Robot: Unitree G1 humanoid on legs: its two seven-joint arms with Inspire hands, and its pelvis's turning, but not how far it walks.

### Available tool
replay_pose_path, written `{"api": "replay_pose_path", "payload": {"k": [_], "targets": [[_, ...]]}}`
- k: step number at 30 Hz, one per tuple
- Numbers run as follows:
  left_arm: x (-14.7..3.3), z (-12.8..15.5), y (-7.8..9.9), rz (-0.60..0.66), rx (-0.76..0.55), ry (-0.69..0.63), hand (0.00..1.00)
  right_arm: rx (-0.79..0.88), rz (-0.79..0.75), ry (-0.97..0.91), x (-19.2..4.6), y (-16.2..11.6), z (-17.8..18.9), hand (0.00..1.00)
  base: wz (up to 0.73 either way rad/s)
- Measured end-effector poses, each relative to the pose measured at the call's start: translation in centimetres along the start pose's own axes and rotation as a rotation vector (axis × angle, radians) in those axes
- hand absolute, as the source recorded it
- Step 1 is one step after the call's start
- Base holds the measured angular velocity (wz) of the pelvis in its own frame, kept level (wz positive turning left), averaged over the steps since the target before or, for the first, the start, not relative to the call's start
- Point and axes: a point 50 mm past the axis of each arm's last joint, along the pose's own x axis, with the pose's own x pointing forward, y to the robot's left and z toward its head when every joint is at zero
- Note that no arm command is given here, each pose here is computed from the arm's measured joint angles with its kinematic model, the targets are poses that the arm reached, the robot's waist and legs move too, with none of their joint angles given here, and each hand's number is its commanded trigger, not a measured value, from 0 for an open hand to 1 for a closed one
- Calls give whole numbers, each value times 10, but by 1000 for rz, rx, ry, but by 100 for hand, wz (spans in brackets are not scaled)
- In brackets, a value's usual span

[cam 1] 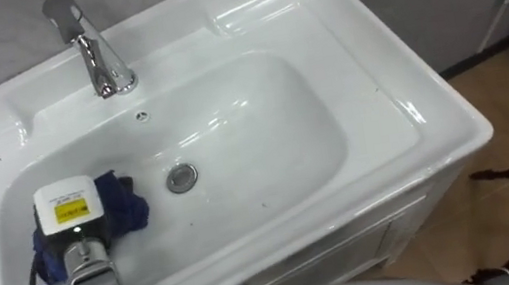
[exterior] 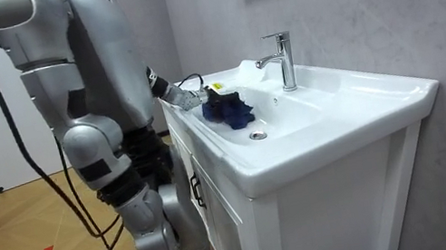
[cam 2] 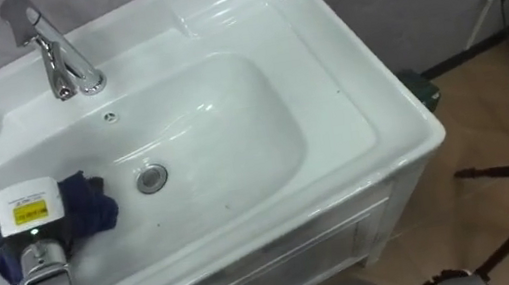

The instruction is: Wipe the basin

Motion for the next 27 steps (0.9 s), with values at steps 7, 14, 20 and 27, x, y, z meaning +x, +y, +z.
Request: {"api": "replay_pose_path", "payload": {"k": [7,14,20,27], "targets": [[13,0,21,95,-318,75,100,58,18,-74,-1,3,7,0,19],[26,5,73,314,-507,45,100,92,30,-114,-1,8,5,0,7],[26,10,112,500,-637,-21,100,120,53,-128,-1,12,-1,0,4],[25,13,117,524,-659,-64,100,126,75,-90,0,14,-15,0,3]]}}
